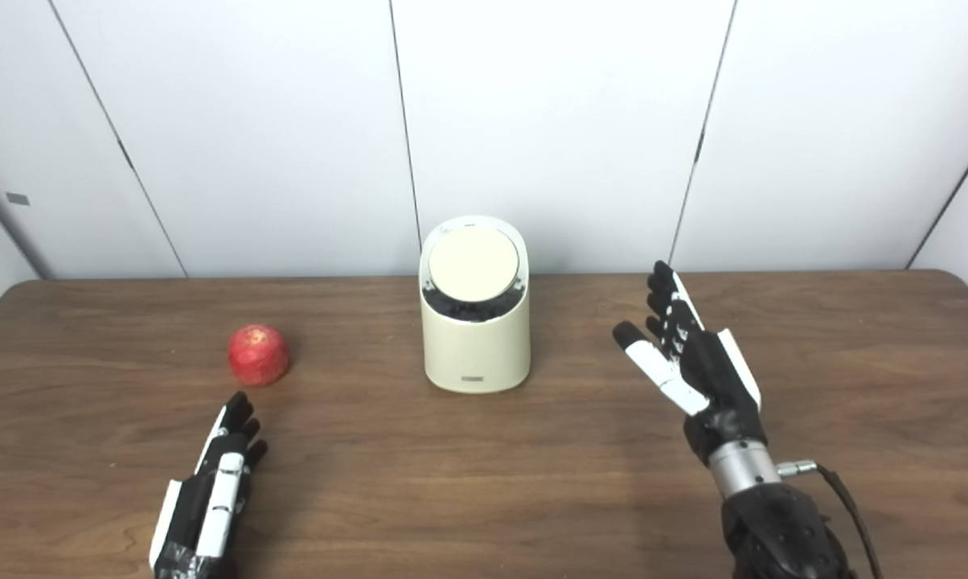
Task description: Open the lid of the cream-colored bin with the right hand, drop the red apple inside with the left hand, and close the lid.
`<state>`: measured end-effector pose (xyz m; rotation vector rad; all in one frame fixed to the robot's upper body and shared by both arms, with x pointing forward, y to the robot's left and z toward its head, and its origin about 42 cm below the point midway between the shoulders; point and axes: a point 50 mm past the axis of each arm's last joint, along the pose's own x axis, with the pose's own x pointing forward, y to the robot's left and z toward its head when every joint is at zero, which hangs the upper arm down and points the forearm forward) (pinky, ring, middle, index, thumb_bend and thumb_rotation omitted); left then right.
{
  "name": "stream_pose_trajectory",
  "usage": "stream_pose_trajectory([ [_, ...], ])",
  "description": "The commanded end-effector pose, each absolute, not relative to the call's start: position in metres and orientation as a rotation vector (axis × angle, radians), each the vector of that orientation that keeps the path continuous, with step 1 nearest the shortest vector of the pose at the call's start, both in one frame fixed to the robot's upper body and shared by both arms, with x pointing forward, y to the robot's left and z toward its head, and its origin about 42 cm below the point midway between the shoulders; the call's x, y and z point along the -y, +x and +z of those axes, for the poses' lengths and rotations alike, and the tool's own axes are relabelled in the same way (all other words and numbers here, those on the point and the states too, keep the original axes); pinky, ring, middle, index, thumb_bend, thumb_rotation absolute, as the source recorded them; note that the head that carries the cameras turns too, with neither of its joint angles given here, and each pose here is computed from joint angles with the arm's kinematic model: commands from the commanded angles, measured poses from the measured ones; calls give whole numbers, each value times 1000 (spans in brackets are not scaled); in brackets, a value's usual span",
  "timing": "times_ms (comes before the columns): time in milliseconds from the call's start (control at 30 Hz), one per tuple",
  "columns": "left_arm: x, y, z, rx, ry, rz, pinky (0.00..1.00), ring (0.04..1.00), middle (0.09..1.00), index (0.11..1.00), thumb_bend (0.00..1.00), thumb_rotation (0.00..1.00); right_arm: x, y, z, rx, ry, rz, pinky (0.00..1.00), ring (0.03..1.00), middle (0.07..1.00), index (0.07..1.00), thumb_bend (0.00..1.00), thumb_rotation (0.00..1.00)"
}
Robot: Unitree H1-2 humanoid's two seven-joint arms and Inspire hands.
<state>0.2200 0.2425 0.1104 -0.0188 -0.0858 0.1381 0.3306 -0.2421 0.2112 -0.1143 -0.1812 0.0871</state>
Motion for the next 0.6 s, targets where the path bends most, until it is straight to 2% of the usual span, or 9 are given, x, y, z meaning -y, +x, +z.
stream_pose_trajectory([
  [0,-242,215,107,92,-10,123,1000,998,1000,1000,371,827,234,344,235,258,-122,91,991,1000,989,1000,755,586],
  [200,-238,215,107,91,-6,119,1000,997,998,1000,332,839,214,369,259,300,-184,99,988,993,985,993,831,549],
  [367,-235,216,105,81,-14,117,1000,1000,999,1000,317,841,193,388,283,331,-304,92,973,974,968,983,811,523],
  [567,-233,216,105,77,-4,111,1000,1000,1000,1000,296,842,170,412,300,354,-407,113,891,950,960,975,861,482],
])
